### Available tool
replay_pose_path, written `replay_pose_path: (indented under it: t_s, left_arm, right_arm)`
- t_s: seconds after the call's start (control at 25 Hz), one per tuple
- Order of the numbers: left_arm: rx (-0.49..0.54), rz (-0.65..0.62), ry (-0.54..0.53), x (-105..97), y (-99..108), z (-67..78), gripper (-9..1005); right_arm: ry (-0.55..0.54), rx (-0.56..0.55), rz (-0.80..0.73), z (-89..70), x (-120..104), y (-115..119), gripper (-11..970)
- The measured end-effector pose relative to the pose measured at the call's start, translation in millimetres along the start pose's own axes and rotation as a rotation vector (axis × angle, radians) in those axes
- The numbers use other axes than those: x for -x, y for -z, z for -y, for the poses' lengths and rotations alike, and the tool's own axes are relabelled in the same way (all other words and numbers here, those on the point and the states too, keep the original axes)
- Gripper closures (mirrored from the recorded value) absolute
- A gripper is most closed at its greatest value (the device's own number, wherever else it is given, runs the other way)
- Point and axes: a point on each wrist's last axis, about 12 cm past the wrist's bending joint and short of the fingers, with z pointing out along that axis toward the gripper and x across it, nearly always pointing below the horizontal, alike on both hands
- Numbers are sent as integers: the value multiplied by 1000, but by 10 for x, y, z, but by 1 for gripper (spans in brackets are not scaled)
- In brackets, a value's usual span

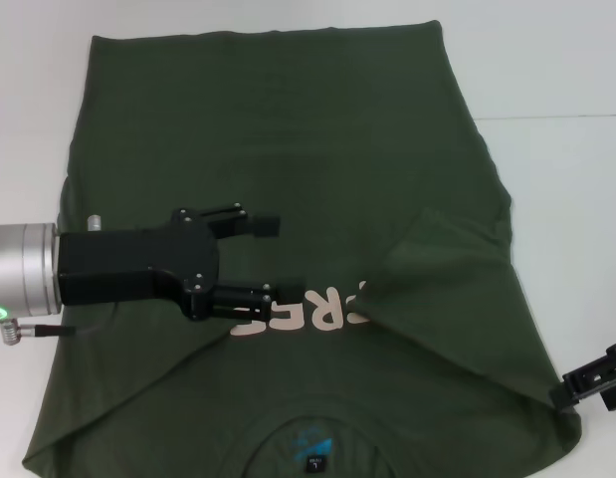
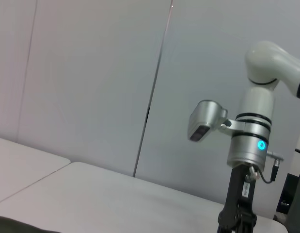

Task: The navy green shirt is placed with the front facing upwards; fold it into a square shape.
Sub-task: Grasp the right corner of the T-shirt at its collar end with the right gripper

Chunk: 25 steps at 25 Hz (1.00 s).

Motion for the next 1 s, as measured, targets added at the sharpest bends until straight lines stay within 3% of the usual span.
replay_pose_path:
  t_s: [0.4, 1.0]
  left_arm:
    - [4, 18, 1, -33, -16, 25, 59]
    - [1, 17, -5, -10, -38, 14, 60]
  right_arm:
    - [0, -38, -56, 52, 18, -218, 44]
    - [8, -46, -37, 56, 71, -275, 76]
